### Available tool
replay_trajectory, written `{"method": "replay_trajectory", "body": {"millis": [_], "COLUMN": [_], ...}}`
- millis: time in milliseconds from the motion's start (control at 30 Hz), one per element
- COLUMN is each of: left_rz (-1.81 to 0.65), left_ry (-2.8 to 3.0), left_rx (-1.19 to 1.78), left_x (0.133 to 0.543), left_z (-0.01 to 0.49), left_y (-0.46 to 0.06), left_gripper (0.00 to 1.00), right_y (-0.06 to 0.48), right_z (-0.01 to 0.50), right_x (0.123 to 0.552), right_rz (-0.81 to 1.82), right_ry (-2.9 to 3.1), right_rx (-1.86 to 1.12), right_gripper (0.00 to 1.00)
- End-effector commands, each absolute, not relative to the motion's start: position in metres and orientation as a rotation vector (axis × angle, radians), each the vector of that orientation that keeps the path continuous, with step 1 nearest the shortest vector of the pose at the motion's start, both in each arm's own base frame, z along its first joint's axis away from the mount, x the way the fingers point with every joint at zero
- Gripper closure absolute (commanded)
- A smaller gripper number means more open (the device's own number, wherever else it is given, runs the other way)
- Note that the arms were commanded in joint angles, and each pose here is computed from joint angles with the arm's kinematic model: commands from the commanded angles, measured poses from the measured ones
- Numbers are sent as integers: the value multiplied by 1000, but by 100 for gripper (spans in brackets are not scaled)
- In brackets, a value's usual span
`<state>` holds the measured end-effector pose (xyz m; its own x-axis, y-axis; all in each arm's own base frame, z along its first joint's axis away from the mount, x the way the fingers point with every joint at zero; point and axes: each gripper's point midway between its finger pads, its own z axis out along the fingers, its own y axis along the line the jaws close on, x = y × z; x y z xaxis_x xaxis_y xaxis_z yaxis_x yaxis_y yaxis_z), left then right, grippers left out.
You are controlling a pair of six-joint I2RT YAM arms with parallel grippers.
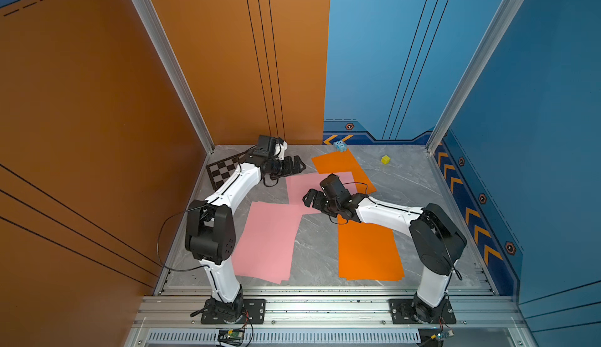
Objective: Sort the scattered colored papers by color
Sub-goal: Place the colored paper, then pick up the colored paper.
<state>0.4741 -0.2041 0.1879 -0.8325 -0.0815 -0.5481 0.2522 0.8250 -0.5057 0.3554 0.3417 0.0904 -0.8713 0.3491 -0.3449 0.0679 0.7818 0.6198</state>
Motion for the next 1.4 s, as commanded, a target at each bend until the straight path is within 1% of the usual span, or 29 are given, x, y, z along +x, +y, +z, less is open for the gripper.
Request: {"method": "replay_trajectory", "body": {"millis": [0,200,333,500,733,1167,1367], "left_rz": [-723,-800,-803,-790,-811,-875,-906], "left_ry": [2374,2410,2442,2465,2503,2573,2592], "left_rx": [351,367,388,380,383,378,368], "left_x": [496,531,544,555,556,545,539], "left_z": [186,144,114,90,63,30,27], "left_y": [-217,-235,-247,-249,-254,-255,-257], "left_gripper": [2,2,2,2,2,2,2], "right_y": [335,320,317,307,300,300,296], "right_z": [95,86,77,65,51,18,21], "right_x": [356,366,369,369,365,375,389], "right_rz": [979,1051,1061,1031,1046,1000,1016], "right_ry": [2476,2376,2341,2316,2270,2253,2195], "right_rx": [517,742,856,978,1137,1261,1263], "right_gripper": [0,4,6,6,7,7,6]}}
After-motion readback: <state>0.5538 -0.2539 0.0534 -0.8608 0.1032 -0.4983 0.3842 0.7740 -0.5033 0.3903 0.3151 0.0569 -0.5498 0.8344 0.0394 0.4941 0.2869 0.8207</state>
